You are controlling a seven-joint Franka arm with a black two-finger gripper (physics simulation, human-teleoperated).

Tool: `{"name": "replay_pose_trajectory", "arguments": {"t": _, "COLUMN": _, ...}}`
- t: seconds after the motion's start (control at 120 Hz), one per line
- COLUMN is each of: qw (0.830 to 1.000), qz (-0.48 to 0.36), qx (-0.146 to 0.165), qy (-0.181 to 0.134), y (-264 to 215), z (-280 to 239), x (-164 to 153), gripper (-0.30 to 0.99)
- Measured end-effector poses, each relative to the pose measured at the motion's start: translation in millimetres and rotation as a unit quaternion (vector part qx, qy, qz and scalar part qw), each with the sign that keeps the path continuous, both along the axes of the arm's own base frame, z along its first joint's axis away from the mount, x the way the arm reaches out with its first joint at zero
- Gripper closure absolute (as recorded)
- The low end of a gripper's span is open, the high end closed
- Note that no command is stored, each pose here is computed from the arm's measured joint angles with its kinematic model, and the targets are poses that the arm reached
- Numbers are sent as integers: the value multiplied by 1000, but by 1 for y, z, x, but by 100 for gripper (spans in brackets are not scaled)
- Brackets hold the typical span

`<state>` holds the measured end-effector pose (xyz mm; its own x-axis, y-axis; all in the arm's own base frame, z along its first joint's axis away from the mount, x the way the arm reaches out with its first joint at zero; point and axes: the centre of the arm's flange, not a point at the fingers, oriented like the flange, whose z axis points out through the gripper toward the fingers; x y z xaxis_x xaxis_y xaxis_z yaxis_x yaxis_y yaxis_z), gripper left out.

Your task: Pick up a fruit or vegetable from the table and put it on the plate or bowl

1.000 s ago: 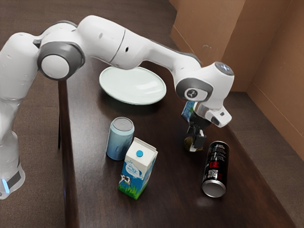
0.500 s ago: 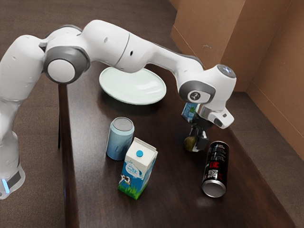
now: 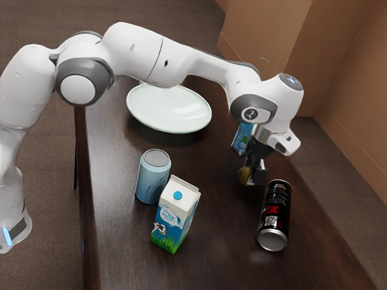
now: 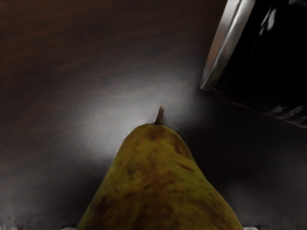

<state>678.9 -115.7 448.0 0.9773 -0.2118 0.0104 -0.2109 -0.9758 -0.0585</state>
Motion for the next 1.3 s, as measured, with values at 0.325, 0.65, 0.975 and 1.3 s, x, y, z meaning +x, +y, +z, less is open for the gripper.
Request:
{"name": "replay_pose_trajectory", "arguments": {"t": 0.325, "qw": 999, "qz": 10, "qx": 10, "qy": 34, "y": 11, "z": 53, "x": -29, "gripper": 33}}
{"name": "replay_pose_trajectory", "arguments": {"t": 0.65, "qw": 998, "qz": 43, "qx": 32, "qy": 39, "y": 53, "z": 111, "x": -58, "gripper": 34}}
{"name": "replay_pose_trajectory", "arguments": {"t": 0.975, "qw": 986, "qz": 149, "qx": 51, "qy": 62, "y": 175, "z": 142, "x": -86, "gripper": 33}}
{"name": "replay_pose_trajectory", "arguments": {"t": 1.3, "qw": 965, "qz": 237, "qx": 48, "qy": 101, "y": 284, "z": 122, "x": -108, "gripper": 33}}
